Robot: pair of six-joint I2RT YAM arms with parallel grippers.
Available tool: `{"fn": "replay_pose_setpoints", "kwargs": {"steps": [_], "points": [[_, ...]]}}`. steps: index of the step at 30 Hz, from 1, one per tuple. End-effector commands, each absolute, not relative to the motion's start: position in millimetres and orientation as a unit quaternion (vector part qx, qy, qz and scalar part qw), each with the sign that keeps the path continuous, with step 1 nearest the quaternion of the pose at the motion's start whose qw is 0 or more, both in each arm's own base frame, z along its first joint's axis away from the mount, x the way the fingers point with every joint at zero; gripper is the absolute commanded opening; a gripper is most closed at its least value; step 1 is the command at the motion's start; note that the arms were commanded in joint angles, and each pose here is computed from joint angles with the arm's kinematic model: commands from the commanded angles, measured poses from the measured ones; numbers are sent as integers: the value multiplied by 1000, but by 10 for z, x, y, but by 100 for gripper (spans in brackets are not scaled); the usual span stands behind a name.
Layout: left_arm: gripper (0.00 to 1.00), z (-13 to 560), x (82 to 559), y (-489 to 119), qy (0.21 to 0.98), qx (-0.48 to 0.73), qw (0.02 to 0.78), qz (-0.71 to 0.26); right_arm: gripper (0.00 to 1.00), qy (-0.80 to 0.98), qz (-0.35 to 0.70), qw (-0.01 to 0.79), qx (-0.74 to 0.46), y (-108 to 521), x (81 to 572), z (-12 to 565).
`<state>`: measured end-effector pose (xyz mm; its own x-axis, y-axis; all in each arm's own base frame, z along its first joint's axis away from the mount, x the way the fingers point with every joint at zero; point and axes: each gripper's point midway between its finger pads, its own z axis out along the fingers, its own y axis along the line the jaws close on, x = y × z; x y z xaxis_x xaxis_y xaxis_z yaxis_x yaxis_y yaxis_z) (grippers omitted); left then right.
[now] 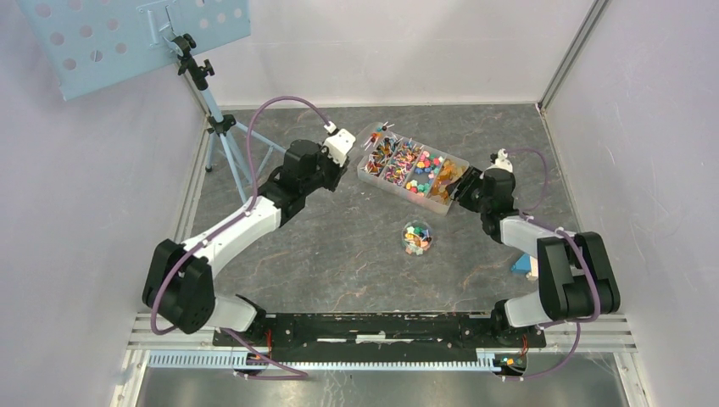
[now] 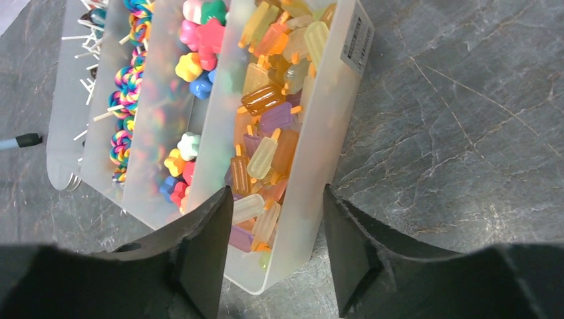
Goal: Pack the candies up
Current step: Scoop the fake candies from the storage box, then place the fake candies in the packing bottle.
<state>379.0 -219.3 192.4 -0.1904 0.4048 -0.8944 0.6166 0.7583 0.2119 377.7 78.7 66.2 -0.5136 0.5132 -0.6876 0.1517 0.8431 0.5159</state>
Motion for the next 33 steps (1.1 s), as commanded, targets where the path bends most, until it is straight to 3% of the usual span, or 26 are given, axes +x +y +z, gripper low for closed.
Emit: {"fn": "replay_pose_setpoints", "kwargs": {"steps": [1, 8, 18, 33], "points": [[2, 2409, 3770, -2249, 718, 312, 609, -128, 61, 830, 217, 483, 177, 822, 3859, 984], [2, 2705, 3647, -2211, 697, 307, 633, -138, 75, 831, 210, 490, 159, 812, 3802, 1147], [2, 2884, 3317, -2168, 733, 313, 584, -156, 98, 841, 187, 503, 67, 800, 3489, 1461], [2, 2818, 2282, -2243, 772, 376, 464, -218, 98, 801, 145, 581, 21, 612, 2974, 2171]]}}
